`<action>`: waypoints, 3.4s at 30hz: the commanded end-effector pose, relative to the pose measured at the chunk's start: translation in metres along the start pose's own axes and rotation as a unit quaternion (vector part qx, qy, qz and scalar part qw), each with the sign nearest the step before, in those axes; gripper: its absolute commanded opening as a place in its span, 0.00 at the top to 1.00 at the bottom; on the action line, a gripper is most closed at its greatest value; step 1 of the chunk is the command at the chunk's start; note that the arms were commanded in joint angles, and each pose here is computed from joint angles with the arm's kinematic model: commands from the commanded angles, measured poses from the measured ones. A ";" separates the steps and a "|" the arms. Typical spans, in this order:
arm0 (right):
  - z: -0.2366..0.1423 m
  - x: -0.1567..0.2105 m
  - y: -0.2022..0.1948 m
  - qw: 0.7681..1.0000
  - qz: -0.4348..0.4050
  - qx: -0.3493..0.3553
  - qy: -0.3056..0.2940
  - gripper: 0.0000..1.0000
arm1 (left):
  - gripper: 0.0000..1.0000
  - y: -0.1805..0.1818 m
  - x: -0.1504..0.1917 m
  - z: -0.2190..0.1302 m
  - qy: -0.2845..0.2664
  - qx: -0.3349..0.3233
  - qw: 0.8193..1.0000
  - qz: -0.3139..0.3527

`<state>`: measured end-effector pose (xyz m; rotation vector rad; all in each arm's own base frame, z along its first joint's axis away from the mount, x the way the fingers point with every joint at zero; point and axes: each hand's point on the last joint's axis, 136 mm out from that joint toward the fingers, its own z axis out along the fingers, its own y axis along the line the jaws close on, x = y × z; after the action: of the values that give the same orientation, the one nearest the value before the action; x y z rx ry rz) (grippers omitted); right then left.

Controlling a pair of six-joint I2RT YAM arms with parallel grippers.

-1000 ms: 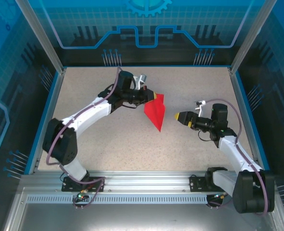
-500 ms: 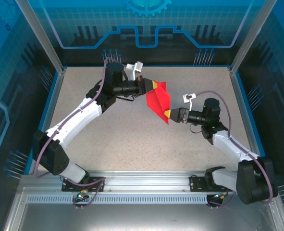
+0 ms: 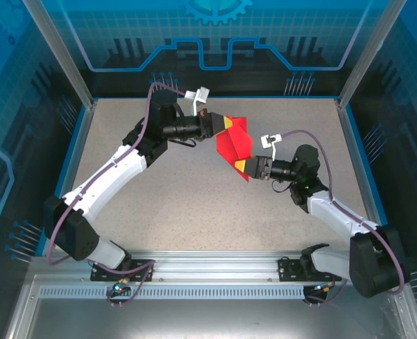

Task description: Fold a paper plane with a square sheet of paper (fold left side to right side)

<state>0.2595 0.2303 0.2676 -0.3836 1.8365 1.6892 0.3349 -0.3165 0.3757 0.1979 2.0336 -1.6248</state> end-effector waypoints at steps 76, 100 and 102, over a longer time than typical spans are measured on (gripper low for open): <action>-0.018 0.136 -0.089 0.648 -0.236 0.580 0.434 0.22 | 0.19 0.194 0.111 -0.143 -0.100 -0.411 0.901 -0.093; -0.073 0.088 -0.116 0.936 0.084 0.328 0.100 0.19 | 0.34 0.284 0.133 0.048 0.045 -0.292 0.928 -0.226; -0.078 0.089 -0.122 0.934 0.096 0.331 0.093 0.31 | 0.38 0.289 0.135 0.054 0.050 -0.293 0.927 -0.230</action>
<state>0.2422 0.1506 0.1079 -0.0837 2.5695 0.9588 0.3530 -0.3010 0.0460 -0.4832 2.7002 -1.0930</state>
